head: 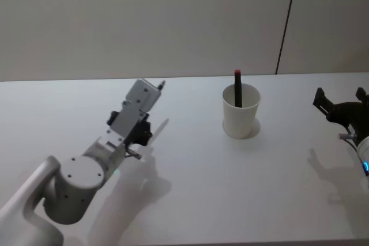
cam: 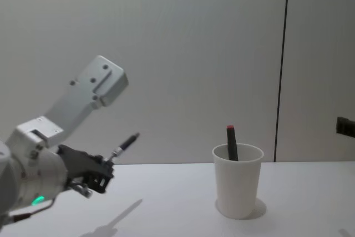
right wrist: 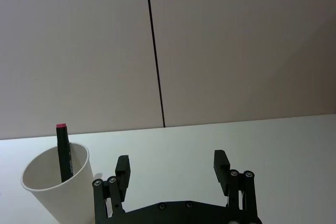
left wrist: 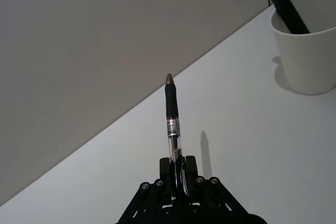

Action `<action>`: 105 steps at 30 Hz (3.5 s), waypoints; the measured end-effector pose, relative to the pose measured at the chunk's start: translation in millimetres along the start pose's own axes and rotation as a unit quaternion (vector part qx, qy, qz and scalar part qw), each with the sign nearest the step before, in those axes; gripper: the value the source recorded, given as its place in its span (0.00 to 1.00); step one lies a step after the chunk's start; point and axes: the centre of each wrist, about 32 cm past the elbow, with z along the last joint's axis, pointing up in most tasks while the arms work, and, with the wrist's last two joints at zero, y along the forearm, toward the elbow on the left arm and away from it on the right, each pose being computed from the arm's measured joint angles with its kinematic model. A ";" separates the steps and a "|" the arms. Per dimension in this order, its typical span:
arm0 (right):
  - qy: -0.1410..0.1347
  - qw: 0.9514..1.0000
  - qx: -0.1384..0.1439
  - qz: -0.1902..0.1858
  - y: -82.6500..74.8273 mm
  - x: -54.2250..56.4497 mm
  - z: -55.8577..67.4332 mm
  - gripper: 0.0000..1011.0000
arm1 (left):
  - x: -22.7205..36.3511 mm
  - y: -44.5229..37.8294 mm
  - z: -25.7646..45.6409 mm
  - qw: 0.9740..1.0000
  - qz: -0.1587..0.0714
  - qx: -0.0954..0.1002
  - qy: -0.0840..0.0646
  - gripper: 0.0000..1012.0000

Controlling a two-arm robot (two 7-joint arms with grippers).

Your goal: Place the pen into the pen holder.

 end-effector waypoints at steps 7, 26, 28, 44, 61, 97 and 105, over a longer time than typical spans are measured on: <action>0.000 1.000 0.000 0.000 0.0 0.0 0.0 0.99 | 8.9 11.5 -4.1 0.999 0.036 -0.020 -0.028 0.17; 0.000 1.000 0.000 0.000 0.0 0.0 0.0 0.99 | 20.5 48.1 -18.0 0.986 0.113 -0.096 -0.080 0.17; 0.000 1.000 0.000 0.000 0.0 0.0 0.0 0.99 | 21.3 51.0 -20.4 0.983 0.119 -0.112 -0.080 0.17; 0.000 1.000 0.000 0.000 0.0 0.0 0.0 0.99 | 29.8 61.4 -41.7 0.966 0.099 -0.233 -0.061 0.17; 0.001 1.000 0.003 0.023 -2.1 0.7 1.7 0.99 | 46.4 56.2 -56.7 0.947 0.011 -0.319 -0.044 0.17; 0.032 0.960 0.064 0.270 -21.3 6.7 21.5 0.99 | 59.8 39.4 -60.1 0.912 -0.085 -0.396 -0.060 0.17; 0.037 0.950 0.072 0.302 -21.9 6.7 22.2 0.99 | 61.5 30.9 -56.7 0.899 -0.123 -0.415 -0.067 0.17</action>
